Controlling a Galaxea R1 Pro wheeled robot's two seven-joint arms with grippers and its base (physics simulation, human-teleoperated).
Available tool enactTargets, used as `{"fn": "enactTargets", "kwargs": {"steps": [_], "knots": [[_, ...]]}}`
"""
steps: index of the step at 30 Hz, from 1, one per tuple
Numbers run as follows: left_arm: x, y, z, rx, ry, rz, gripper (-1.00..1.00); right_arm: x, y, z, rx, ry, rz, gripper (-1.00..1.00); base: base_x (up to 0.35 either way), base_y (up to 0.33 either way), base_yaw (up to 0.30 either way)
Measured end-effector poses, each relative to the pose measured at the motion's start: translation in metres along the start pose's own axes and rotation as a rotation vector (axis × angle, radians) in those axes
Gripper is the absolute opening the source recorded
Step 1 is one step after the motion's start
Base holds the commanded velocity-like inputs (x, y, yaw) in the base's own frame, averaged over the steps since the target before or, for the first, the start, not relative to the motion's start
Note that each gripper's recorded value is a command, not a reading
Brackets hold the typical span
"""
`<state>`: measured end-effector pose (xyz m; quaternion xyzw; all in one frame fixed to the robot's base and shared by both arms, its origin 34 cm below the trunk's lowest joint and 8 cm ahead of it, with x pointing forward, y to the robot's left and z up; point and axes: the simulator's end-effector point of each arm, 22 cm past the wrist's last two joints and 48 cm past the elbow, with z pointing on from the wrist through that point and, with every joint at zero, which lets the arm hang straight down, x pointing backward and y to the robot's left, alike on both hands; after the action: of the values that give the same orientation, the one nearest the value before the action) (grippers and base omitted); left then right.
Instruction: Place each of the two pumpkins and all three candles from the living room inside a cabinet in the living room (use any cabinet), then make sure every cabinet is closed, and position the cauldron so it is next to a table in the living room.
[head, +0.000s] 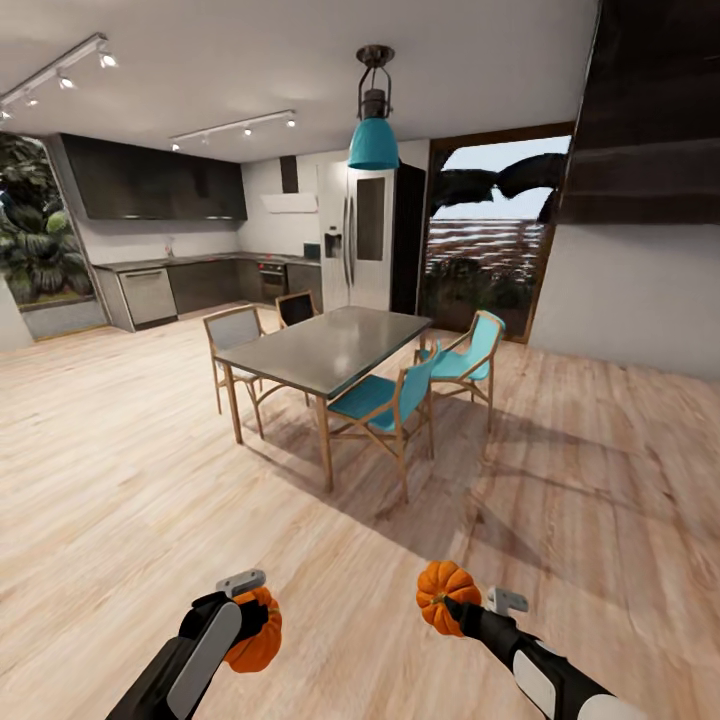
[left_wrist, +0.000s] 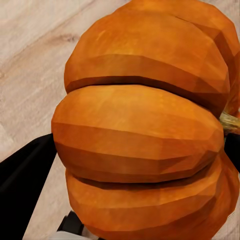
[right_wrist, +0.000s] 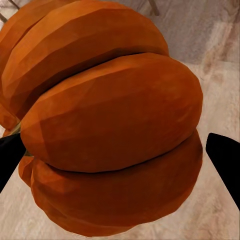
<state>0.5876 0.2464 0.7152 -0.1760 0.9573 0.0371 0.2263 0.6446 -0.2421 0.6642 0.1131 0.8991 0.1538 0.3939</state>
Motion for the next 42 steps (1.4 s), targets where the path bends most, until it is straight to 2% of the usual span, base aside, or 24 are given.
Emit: {"fn": "enactTargets", "kwargs": {"steps": [9, 21, 28, 34, 42], "knots": [[0.002, 0.000, 0.002, -0.002, 0.006, -0.001, -1.00, 0.003, 0.000, 0.001, 0.000, 0.005, 0.002, -1.00, 0.316, 0.000, 0.107], [0.006, 0.004, 0.006, -0.005, 0.018, -0.003, -1.00, 0.004, 0.004, 0.002, -0.006, 0.006, 0.001, -1.00, 0.330, 0.065, 0.263], [0.006, 0.003, 0.006, -0.003, 0.017, -0.006, -1.00, 0.005, 0.002, 0.002, 0.007, 0.006, 0.003, -1.00, 0.314, 0.007, 0.084], [0.005, 0.004, 0.006, -0.004, 0.016, -0.005, -1.00, 0.011, 0.009, 0.004, 0.003, 0.021, -0.042, -1.00, 0.310, 0.000, 0.265], [0.004, 0.003, 0.006, -0.003, 0.011, -0.010, -1.00, 0.011, 0.010, 0.005, 0.004, 0.023, -0.045, -1.00, 0.100, 0.000, 0.289]]}}
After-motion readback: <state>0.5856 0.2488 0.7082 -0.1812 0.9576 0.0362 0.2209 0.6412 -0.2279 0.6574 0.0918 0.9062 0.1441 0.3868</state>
